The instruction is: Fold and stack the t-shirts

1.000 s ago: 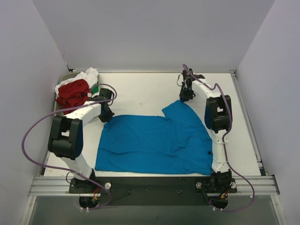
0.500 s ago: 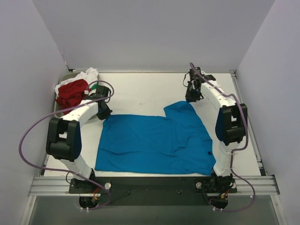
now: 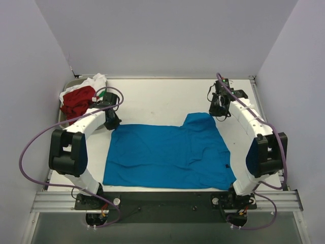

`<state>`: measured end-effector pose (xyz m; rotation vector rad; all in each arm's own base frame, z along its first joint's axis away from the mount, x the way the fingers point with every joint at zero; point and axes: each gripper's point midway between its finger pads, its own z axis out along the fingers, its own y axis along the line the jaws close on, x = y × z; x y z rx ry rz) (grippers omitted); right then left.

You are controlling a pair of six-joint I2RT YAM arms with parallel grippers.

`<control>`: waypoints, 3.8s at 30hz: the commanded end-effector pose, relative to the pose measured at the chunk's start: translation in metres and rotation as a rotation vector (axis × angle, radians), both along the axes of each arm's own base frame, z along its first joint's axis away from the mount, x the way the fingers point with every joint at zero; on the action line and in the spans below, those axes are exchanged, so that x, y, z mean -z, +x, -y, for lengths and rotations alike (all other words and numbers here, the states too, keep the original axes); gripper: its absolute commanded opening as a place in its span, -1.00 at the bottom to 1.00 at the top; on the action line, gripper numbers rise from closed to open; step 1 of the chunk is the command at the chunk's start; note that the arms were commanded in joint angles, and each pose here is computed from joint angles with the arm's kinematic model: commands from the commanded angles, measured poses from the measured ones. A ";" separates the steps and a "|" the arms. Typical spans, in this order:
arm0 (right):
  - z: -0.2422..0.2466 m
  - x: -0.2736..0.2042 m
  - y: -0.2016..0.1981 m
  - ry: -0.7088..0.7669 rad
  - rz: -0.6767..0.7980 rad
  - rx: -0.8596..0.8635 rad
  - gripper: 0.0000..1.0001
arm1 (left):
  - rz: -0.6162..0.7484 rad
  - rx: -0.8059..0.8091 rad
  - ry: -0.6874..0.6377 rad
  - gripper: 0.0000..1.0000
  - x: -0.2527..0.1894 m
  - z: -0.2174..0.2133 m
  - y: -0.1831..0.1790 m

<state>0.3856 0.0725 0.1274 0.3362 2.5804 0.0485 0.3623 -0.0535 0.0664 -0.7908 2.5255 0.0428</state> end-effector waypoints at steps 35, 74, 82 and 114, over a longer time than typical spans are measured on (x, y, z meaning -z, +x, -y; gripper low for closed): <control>0.055 -0.031 -0.172 0.015 0.132 0.199 -1.00 | 0.054 0.140 -0.060 -1.00 -0.046 -0.026 -0.070; 0.060 -0.011 -0.273 -0.057 0.022 0.265 -1.00 | -0.079 0.170 -0.134 -1.00 -0.027 -0.015 -0.121; 0.066 0.001 -0.287 -0.108 -0.008 0.264 -1.00 | -0.094 0.177 -0.184 0.29 -0.031 -0.006 -0.129; -0.054 -0.039 -0.191 -0.230 0.080 -0.115 0.60 | 0.039 0.231 -0.267 0.46 -0.077 0.014 -0.105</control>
